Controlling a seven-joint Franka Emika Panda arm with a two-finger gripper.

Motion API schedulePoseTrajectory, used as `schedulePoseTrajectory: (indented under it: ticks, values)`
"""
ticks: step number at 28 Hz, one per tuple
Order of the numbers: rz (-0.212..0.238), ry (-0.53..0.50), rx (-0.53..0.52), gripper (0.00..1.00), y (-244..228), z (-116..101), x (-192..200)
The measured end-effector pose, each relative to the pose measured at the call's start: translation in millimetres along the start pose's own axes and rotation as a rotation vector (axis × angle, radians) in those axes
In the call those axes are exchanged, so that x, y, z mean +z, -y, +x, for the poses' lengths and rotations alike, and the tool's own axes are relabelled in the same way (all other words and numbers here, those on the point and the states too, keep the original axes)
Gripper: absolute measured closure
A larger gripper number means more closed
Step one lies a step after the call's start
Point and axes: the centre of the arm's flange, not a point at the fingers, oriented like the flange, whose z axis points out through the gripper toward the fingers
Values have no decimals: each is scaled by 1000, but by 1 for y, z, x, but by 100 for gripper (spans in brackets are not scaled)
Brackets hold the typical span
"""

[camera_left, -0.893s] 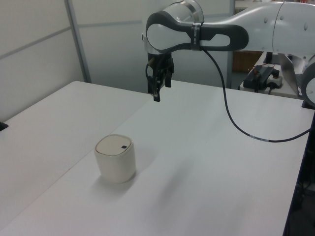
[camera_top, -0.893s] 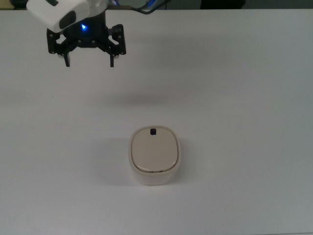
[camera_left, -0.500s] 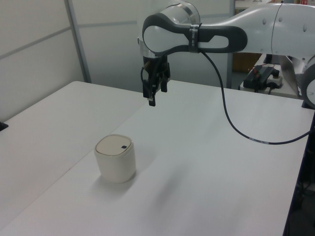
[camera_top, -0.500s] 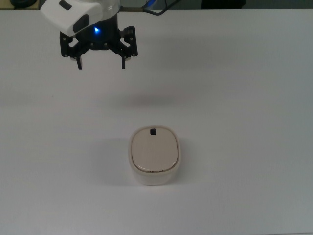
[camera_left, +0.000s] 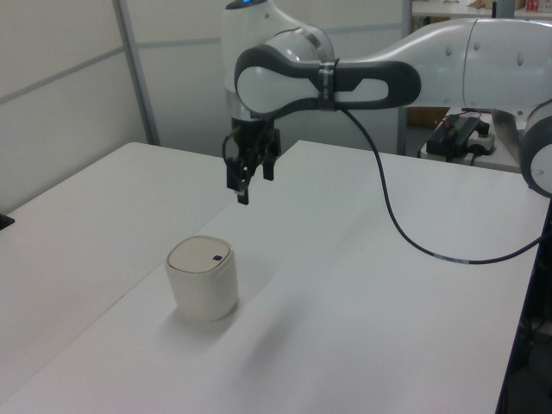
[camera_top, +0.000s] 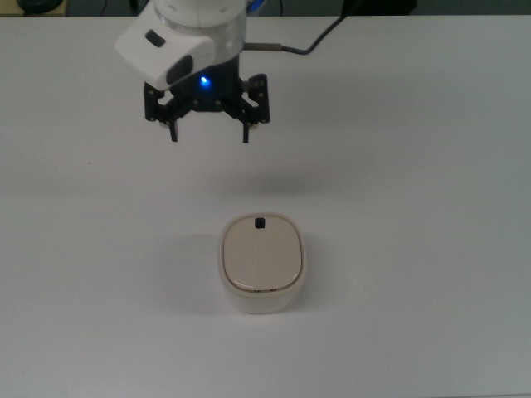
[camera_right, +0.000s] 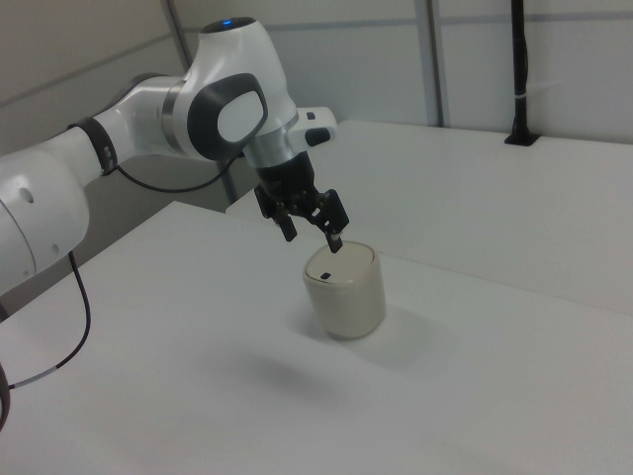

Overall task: Open the trash can
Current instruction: 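Move the gripper down toward the black tab on the trash can lid, then hook the gripper fingers under the black tab of the lid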

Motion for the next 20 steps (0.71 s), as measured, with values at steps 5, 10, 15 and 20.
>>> schedulePoseTrajectory:
  ticks: [5, 10, 15, 20]
  values:
    - [10, -31, 30, 0, 17, 12, 21]
    - [13, -43, 40, 3, 27, 23, 49]
    - [14, -34, 31, 26, 37, 28, 72]
    - [13, -27, 22, 44, 44, 29, 80]
